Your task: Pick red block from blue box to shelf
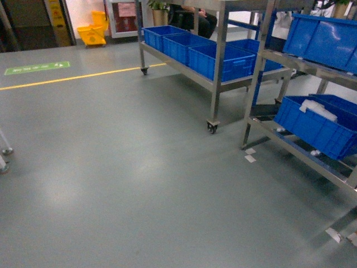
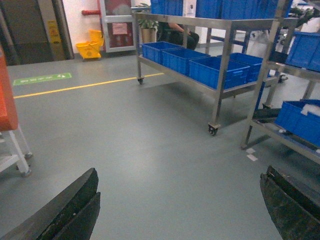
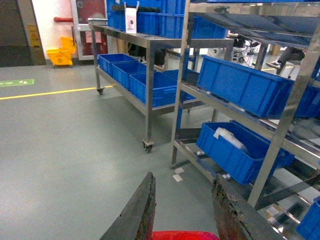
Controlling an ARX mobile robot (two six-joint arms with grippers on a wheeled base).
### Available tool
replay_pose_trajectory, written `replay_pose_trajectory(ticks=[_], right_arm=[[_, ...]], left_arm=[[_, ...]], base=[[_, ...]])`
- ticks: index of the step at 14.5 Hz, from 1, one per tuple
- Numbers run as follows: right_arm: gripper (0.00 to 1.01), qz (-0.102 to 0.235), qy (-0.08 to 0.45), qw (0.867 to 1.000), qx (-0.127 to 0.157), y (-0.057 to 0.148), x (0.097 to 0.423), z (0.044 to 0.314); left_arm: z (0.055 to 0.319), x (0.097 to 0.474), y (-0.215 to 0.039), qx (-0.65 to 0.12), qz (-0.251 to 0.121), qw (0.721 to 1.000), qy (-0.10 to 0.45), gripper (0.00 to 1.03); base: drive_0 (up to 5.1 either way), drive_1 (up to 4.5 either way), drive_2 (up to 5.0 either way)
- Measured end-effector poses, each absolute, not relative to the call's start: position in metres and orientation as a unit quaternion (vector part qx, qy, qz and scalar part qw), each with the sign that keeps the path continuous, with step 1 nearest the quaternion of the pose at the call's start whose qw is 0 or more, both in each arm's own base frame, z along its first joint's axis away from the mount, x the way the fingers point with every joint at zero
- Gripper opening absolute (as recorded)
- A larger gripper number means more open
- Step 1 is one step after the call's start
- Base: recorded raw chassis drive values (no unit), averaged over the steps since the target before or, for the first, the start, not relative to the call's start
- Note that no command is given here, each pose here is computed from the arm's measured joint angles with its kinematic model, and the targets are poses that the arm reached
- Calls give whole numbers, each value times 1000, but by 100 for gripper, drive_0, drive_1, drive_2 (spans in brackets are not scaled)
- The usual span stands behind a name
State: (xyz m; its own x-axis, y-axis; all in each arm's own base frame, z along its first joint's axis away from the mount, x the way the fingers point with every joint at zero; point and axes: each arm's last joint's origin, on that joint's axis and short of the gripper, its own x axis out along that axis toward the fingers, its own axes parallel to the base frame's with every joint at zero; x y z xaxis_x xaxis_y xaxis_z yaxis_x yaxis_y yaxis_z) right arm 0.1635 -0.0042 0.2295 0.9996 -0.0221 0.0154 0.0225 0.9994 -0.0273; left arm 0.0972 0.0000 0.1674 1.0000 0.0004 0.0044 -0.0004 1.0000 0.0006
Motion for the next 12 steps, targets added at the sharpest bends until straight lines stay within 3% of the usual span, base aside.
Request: replay_pose_trajectory(ticks=[12], right_arm=[[28, -11, -7, 1000, -14, -4, 163, 229]], left_arm=[[167, 97, 0, 0, 0, 1000, -2, 98]], base=[[-164, -164, -164]])
